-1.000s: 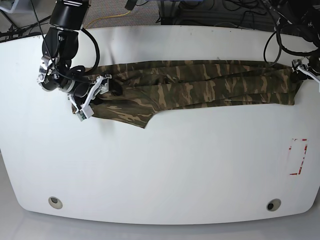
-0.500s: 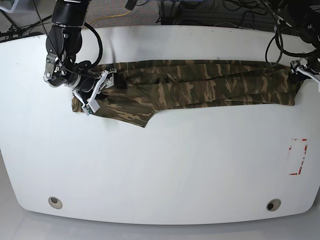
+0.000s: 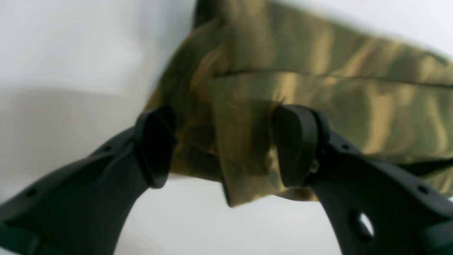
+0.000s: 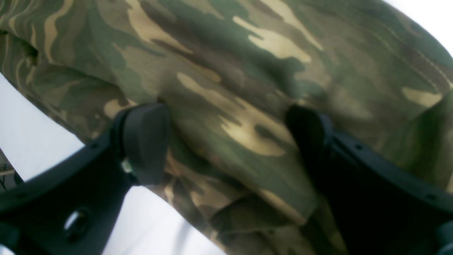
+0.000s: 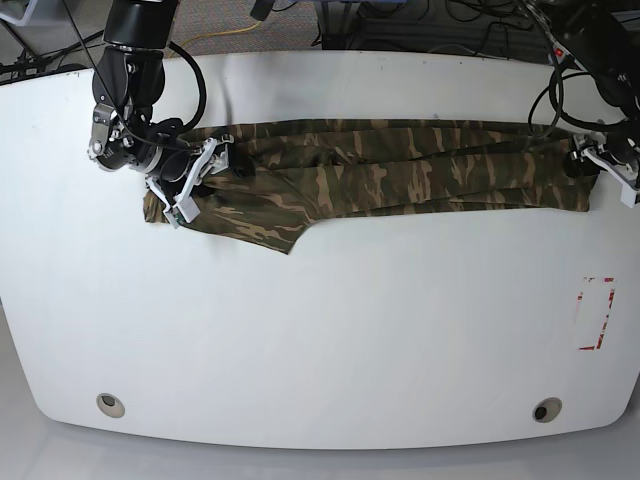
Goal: Fold the T-shirt properly
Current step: 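Carry the strip end with the left gripper toward the right gripper, folding it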
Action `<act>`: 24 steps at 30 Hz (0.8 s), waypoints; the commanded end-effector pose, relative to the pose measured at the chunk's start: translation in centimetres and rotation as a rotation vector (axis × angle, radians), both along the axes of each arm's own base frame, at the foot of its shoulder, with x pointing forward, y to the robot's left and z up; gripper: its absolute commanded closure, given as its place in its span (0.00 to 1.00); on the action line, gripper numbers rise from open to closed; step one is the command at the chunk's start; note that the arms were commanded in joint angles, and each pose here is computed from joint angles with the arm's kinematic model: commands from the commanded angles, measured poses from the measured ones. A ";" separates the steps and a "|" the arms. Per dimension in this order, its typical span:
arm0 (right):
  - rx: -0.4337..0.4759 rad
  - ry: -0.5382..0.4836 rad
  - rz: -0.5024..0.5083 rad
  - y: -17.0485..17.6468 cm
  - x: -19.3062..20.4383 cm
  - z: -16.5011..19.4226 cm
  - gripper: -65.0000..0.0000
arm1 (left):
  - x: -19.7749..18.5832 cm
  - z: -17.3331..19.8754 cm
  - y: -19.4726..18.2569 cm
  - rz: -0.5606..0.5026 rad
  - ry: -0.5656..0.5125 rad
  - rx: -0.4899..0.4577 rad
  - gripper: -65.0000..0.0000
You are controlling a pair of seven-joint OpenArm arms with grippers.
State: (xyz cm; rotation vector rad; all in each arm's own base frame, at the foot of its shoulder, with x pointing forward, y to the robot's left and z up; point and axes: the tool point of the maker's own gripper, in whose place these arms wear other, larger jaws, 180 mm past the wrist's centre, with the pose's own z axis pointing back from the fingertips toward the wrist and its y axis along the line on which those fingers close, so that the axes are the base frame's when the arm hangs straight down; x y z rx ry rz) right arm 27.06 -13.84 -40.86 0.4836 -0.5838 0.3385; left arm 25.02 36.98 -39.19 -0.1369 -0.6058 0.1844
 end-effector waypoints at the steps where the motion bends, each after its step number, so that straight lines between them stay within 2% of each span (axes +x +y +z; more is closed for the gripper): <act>1: -0.007 -0.028 -0.001 -0.4 0.7 0.8 0.26 | 1.2 1.7 1.5 0.002 -0.052 0.022 0.36; 5: -0.008 -0.028 -0.007 -0.6 0.6 0.8 0.26 | 1.6 1.9 2.4 0.008 -0.073 0.029 0.36; 11: -0.008 -0.033 -0.028 -1.2 0.8 1.0 0.26 | 1.8 -0.2 0.6 -0.091 0.012 0.015 0.36; 21: -0.008 -0.034 -0.028 -1.2 0.8 1.0 0.26 | 2.1 -1.4 -1.7 -0.179 0.059 0.014 0.37; 24: -0.008 -0.034 -0.028 -1.2 0.8 1.0 0.26 | 1.7 -1.8 -2.0 -0.191 0.075 0.013 0.47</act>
